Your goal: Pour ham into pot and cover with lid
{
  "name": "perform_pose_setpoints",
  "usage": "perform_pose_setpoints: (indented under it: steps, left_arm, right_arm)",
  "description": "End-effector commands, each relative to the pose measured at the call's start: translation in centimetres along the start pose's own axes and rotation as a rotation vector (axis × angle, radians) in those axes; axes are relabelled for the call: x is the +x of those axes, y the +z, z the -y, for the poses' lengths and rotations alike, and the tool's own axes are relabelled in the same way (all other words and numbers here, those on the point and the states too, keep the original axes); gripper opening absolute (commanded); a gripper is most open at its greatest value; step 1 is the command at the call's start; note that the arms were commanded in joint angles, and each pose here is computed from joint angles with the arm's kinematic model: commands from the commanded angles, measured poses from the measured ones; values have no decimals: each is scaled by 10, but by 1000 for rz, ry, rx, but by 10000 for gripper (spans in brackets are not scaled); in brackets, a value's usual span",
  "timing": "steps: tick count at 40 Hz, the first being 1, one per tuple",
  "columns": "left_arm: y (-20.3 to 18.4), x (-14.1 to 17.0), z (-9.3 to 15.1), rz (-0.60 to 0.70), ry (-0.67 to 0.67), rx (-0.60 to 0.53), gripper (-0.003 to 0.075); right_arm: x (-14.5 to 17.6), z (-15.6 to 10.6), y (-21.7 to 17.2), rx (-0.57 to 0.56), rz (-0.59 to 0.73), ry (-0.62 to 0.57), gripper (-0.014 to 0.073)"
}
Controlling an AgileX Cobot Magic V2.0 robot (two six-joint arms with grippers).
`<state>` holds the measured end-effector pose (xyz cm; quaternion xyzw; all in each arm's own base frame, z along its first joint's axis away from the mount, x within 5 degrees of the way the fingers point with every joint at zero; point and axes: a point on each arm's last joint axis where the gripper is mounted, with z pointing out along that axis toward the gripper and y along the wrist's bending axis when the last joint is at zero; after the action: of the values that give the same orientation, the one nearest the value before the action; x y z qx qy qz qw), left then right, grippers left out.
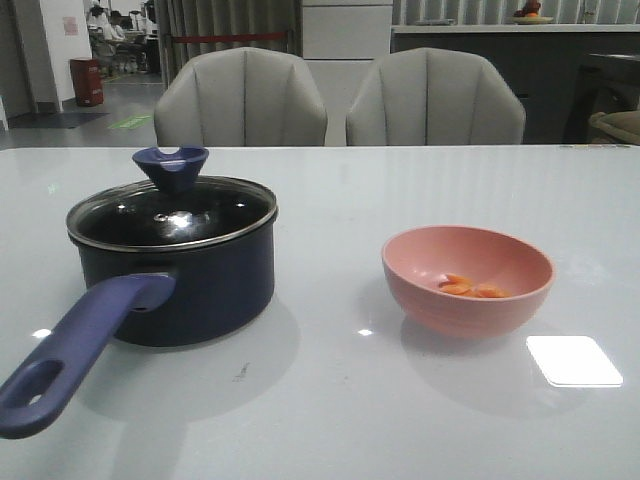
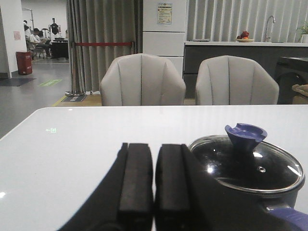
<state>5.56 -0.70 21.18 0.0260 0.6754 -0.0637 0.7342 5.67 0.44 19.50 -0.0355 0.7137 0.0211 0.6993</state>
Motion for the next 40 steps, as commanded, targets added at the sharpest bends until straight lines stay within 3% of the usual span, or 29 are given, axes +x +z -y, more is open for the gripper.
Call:
perform_pose_setpoints:
  steps: [1, 34, 40]
  left_arm:
    - [-2, -2, 0, 82, -12, 1, 113]
    - [-2, -2, 0, 84, -12, 1, 113]
    - [-2, -9, -1, 166, -12, -3, 113]
  right_arm:
    - [-11, 0, -2, 0, 102, -9, 149]
    - [-11, 0, -2, 0, 102, -9, 149]
    - [-11, 0, -2, 0, 102, -9, 149]
